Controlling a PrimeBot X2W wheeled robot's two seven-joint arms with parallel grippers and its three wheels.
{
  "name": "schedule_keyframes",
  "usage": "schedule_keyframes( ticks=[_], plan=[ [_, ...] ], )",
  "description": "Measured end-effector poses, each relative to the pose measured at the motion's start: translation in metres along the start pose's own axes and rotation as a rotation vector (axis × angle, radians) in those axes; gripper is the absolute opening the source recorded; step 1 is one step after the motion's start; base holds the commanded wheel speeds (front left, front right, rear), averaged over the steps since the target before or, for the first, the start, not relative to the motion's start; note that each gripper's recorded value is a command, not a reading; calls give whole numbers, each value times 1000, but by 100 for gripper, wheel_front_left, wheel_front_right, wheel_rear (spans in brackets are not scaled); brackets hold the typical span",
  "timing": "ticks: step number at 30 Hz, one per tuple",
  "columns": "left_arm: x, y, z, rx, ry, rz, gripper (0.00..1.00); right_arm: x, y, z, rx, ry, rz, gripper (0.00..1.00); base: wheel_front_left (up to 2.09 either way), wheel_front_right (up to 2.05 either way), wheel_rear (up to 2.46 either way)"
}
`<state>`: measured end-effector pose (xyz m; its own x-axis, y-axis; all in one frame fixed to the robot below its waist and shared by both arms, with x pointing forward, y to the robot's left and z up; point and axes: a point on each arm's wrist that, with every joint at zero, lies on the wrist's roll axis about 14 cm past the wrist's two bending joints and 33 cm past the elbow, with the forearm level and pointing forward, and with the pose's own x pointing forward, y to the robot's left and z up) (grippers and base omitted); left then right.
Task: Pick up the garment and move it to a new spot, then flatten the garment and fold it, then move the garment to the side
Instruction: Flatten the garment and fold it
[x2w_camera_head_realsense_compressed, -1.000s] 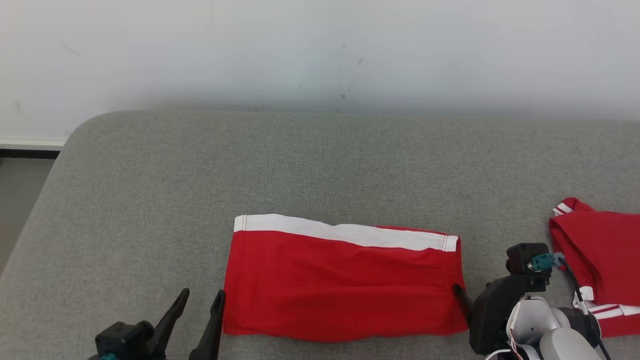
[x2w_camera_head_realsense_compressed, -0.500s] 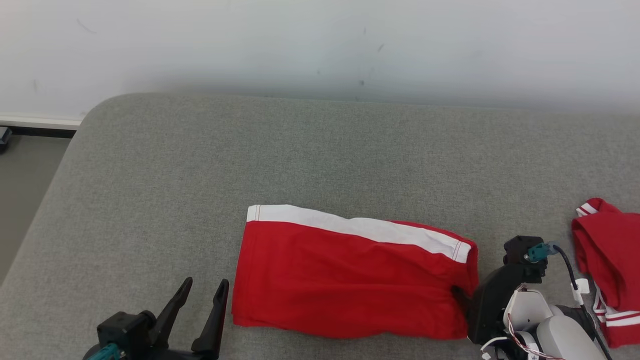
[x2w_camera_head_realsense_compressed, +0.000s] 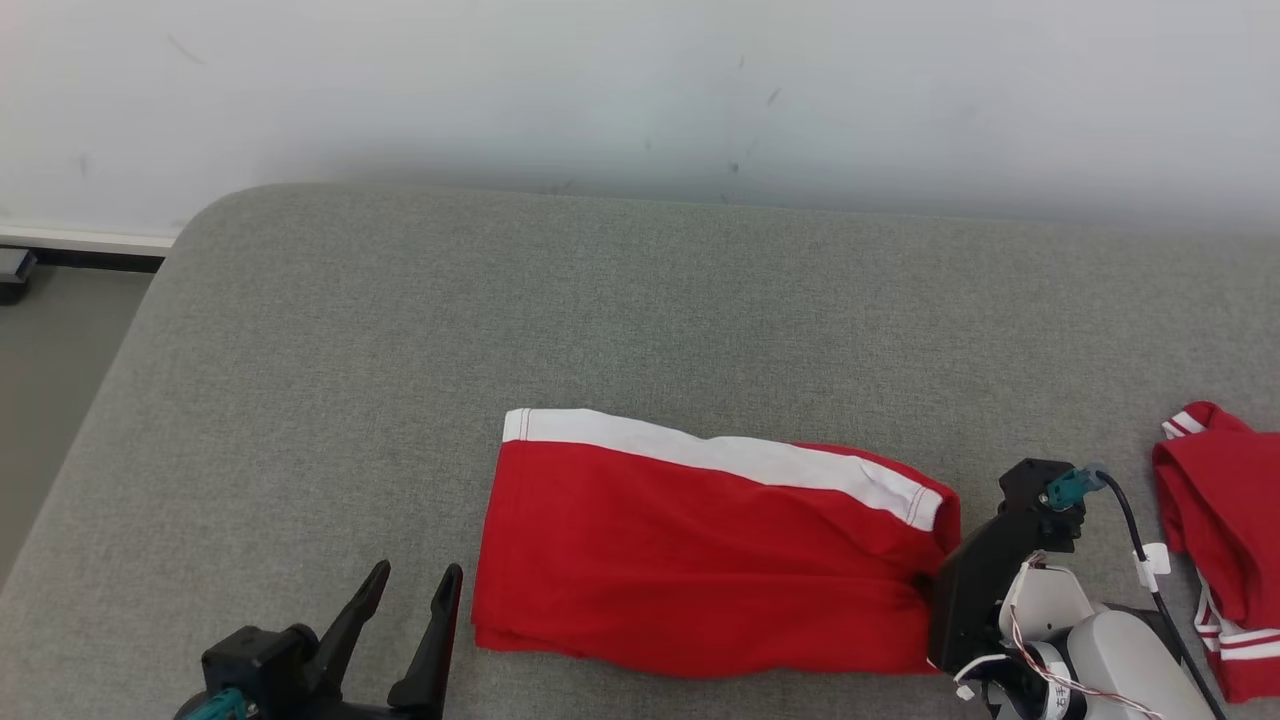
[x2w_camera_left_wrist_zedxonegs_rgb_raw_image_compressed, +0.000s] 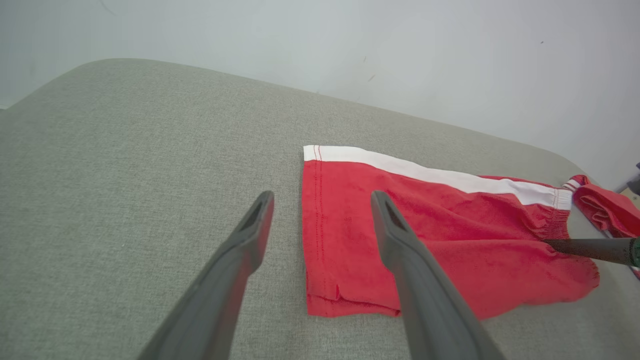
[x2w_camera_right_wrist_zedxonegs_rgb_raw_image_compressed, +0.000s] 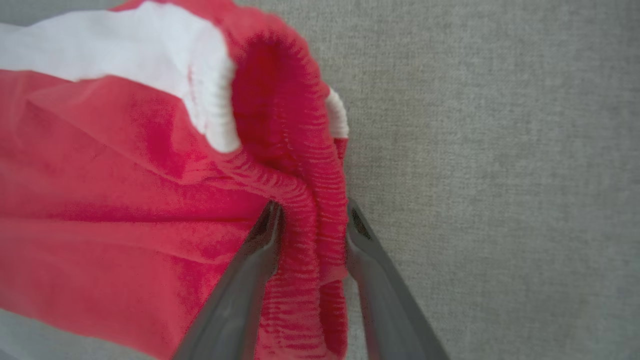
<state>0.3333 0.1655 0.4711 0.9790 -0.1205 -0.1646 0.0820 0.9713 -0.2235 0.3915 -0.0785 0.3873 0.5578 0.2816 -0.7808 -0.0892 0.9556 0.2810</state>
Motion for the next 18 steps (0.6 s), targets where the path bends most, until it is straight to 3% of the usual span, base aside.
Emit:
schedule_keyframes(
  ticks=[2,13,18],
  plan=[
    [0,0,0,-1,0,2,100,0,1,-2,0,10,2,0,0,0,0],
    [-1,1,0,-1,0,2,100,-2,-2,2,38,4,0,0,0,0,0],
    [-1,-1,0,-2,-1,-3,100,-12,-27,17,66,-55,-59,0,0,0,0]
  ],
)
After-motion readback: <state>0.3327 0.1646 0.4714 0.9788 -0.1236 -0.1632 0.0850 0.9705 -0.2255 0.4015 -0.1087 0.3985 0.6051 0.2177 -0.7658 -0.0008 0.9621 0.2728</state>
